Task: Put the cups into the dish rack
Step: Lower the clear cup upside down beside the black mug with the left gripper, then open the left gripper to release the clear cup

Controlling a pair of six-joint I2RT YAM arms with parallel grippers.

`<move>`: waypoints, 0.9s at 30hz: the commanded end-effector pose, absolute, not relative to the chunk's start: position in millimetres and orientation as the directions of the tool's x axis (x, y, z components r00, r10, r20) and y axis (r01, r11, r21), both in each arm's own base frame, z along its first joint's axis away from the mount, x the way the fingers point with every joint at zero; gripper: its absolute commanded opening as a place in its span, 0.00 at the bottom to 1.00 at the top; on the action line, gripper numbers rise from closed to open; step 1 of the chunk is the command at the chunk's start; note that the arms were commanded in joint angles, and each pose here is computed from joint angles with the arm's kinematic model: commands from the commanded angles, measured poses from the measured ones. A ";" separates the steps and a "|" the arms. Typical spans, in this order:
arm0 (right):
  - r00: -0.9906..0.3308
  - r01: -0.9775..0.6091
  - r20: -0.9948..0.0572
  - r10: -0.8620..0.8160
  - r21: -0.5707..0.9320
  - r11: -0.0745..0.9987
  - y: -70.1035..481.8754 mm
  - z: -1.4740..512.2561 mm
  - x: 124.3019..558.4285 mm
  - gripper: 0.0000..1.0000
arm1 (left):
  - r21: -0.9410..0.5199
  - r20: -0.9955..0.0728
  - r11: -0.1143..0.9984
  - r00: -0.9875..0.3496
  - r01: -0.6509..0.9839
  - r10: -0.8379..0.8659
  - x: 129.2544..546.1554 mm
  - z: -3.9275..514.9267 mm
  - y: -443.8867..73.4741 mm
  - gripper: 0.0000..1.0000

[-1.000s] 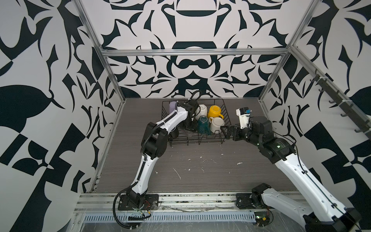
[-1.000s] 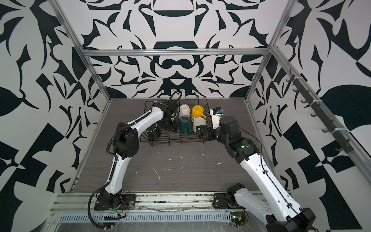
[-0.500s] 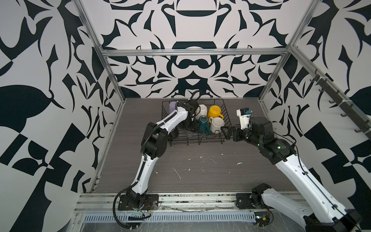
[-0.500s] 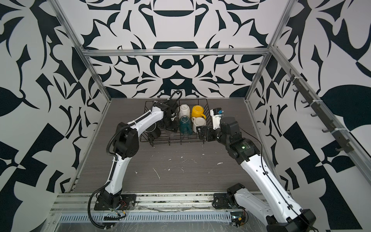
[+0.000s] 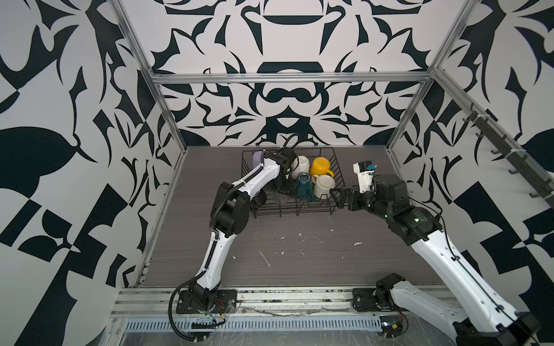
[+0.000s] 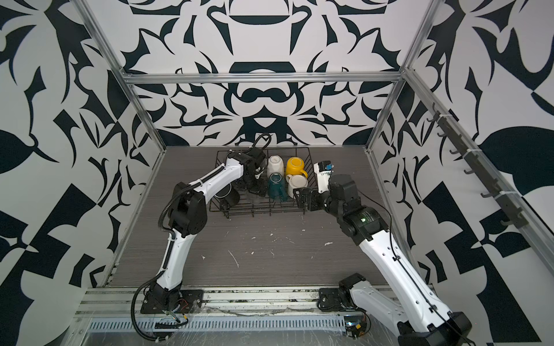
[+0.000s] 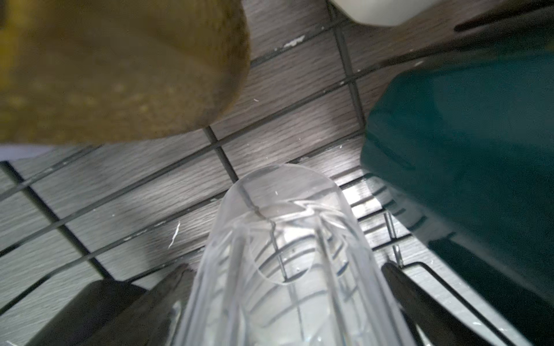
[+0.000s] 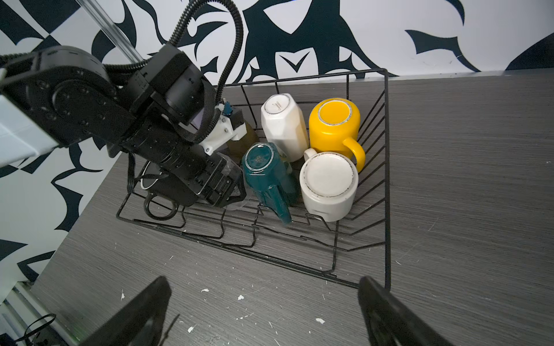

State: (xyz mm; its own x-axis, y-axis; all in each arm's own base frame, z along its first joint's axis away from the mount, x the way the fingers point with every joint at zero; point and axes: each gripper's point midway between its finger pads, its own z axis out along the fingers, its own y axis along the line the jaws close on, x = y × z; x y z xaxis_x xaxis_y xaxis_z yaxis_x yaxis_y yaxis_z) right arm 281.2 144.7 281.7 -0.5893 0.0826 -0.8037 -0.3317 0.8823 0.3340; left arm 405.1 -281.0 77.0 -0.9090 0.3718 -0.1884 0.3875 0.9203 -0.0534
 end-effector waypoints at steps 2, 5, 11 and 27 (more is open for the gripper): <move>-0.550 -0.352 -0.831 0.089 0.327 0.877 144.3 293.8 282.1 1.00 | -0.015 -0.179 0.936 -0.922 0.351 0.343 409.0 83.1 -264.4 0.99; -0.549 -0.352 -0.831 0.089 0.327 0.877 144.2 294.1 282.0 1.00 | -0.014 -0.210 0.942 -0.922 0.336 0.325 415.9 88.5 -262.5 0.99; -0.551 -0.353 -0.830 0.090 0.330 0.876 144.7 294.9 282.3 1.00 | 0.007 -0.284 0.948 -0.908 0.318 0.307 429.7 107.7 -258.6 0.99; -0.551 -0.360 -0.830 0.083 0.326 0.874 147.4 296.7 286.6 1.00 | -0.058 -0.498 0.942 -0.827 0.331 0.260 450.3 163.0 -270.7 1.00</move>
State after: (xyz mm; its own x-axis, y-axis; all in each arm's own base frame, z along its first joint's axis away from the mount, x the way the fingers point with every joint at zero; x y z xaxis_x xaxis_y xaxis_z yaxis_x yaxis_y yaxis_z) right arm 281.2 146.1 280.7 -0.5932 0.0785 -0.8012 -0.3374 0.8794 0.3359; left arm 448.4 -272.9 132.9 -0.8566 0.2909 -0.4262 0.3379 0.9405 -0.0371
